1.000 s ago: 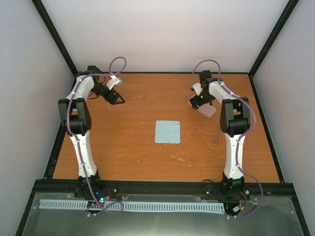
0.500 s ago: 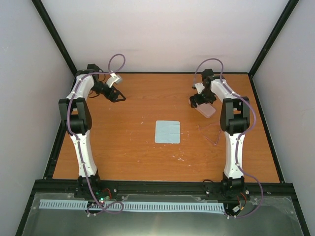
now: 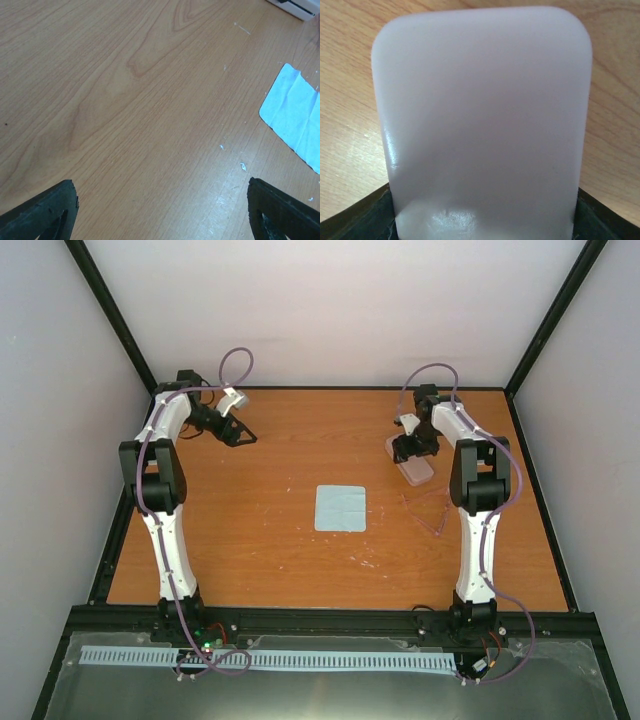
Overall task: Organize the sunglasses
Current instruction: Pick up the sunglasses case at the center of the board, then open the sunglasses case.
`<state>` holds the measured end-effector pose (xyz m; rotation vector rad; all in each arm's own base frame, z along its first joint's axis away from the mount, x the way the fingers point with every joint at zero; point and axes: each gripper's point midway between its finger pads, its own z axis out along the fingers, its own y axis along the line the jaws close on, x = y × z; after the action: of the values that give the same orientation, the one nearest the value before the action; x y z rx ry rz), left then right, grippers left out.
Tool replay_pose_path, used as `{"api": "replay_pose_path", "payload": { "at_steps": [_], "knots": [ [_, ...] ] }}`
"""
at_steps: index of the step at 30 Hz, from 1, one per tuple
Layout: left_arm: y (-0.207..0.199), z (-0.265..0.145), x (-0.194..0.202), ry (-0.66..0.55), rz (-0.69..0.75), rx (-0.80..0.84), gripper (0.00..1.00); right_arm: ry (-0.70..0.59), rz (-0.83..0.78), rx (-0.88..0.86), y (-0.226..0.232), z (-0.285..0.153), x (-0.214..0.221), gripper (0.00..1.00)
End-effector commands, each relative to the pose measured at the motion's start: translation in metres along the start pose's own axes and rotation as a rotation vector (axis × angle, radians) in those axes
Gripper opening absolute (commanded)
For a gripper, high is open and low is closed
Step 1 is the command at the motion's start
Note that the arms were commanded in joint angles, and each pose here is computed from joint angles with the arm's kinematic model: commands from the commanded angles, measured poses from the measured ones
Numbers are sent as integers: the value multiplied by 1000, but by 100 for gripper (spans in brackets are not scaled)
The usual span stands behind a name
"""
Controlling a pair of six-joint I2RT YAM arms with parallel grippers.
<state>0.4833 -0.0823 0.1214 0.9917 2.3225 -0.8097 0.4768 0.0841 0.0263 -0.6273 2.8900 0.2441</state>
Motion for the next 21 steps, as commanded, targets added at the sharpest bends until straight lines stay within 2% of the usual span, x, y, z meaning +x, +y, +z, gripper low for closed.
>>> {"api": "replay_pose_path", "payload": {
  "at_steps": [1, 4, 7, 11, 13, 15, 18, 21],
  "knots": [
    [-1, -2, -16, -59, 6, 19, 91, -39, 20, -73, 16, -26, -4, 62],
    [-10, -4, -31, -85, 32, 37, 92, -84, 48, -166, 34, -42, -15, 59],
    [-26, -3, -53, -123, 65, 71, 96, -137, 64, -291, 62, -67, -33, 47],
    [-49, 4, -79, -182, 78, 129, 99, -194, -25, -416, 120, -95, -52, 39],
    [-57, 9, -85, -201, 75, 150, 99, -224, -61, -512, 150, -105, -59, 38],
    [-63, 14, -87, -212, 70, 164, 99, -214, -108, -599, 187, -107, -61, 37],
    [-71, 18, -88, -227, 73, 180, 99, -195, -136, -723, 222, -110, -63, 32],
    [-81, 20, -85, -230, 78, 197, 100, -169, -172, -787, 249, -109, -61, 31]
  ]
}}
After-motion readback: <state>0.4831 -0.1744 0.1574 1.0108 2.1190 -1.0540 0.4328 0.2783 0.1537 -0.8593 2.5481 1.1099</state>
